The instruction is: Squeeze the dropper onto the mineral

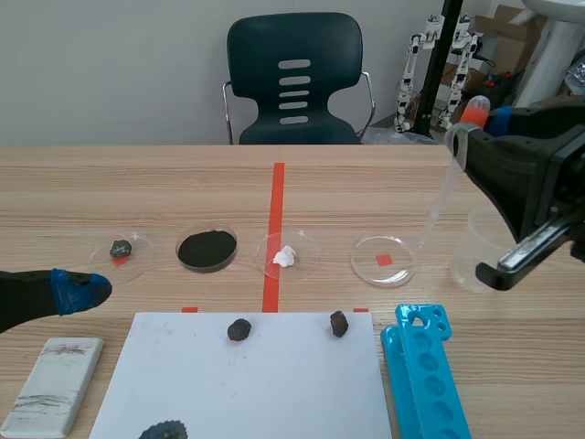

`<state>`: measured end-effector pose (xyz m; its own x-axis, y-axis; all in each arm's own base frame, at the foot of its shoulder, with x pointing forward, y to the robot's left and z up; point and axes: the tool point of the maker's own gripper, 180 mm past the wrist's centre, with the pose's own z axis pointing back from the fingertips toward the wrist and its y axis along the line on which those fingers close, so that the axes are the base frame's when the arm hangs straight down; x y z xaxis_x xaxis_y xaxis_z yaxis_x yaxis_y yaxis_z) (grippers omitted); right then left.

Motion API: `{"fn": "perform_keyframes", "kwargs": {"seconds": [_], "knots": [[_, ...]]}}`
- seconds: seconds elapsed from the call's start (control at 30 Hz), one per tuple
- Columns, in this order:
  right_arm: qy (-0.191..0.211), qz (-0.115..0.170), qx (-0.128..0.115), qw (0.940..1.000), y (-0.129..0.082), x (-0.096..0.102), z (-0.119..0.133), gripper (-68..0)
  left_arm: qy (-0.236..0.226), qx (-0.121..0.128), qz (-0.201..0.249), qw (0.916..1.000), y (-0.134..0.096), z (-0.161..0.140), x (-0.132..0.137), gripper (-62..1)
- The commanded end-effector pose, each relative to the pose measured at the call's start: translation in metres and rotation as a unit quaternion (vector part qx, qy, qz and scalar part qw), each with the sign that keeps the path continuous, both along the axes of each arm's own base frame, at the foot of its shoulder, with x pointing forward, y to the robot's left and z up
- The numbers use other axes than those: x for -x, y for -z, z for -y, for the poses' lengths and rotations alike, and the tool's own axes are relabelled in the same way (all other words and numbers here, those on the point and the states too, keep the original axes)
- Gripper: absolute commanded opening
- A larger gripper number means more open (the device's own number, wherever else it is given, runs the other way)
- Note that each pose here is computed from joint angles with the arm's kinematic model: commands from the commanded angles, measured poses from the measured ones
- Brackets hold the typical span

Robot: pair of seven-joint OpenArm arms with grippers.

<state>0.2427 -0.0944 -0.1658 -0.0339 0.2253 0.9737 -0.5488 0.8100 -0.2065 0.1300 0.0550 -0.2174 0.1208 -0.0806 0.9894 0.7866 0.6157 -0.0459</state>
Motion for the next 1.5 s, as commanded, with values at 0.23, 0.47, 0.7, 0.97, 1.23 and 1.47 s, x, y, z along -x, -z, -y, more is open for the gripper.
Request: {"fn": "perform_keyframes", "kwargs": {"seconds": [0.23, 0.47, 0.7, 0.97, 1.23, 1.47], "knots": [[-0.003, 0.010, -0.001, 0.9999, -0.005, -0.002, 0.000, -60.9, -0.002, 0.016, 0.011, 0.9998, -0.009, 0.002, -0.002, 1.4], [-0.003, 0.012, -0.002, 0.9999, -0.005, -0.002, 0.000, -60.9, -0.002, 0.016, 0.011, 0.9998, -0.009, 0.002, -0.002, 1.4], [-0.010, 0.041, -0.019, 0.9989, -0.018, -0.003, -0.002, -60.9, -0.002, 0.016, 0.011, 0.9998, -0.009, 0.002, -0.002, 1.4], [0.008, 0.072, -0.016, 0.9972, -0.033, -0.020, 0.005, -60.9, -0.002, 0.016, 0.011, 0.9998, -0.009, 0.002, -0.002, 1.4], [0.003, 0.058, -0.026, 0.9980, -0.019, -0.044, -0.002, -60.9, -0.002, 0.016, 0.011, 0.9998, -0.009, 0.002, -0.002, 1.4], [-0.002, 0.040, -0.036, 0.9985, 0.000, -0.072, -0.009, -60.9, -0.002, 0.016, 0.011, 0.9998, -0.009, 0.002, -0.002, 1.4]]}}
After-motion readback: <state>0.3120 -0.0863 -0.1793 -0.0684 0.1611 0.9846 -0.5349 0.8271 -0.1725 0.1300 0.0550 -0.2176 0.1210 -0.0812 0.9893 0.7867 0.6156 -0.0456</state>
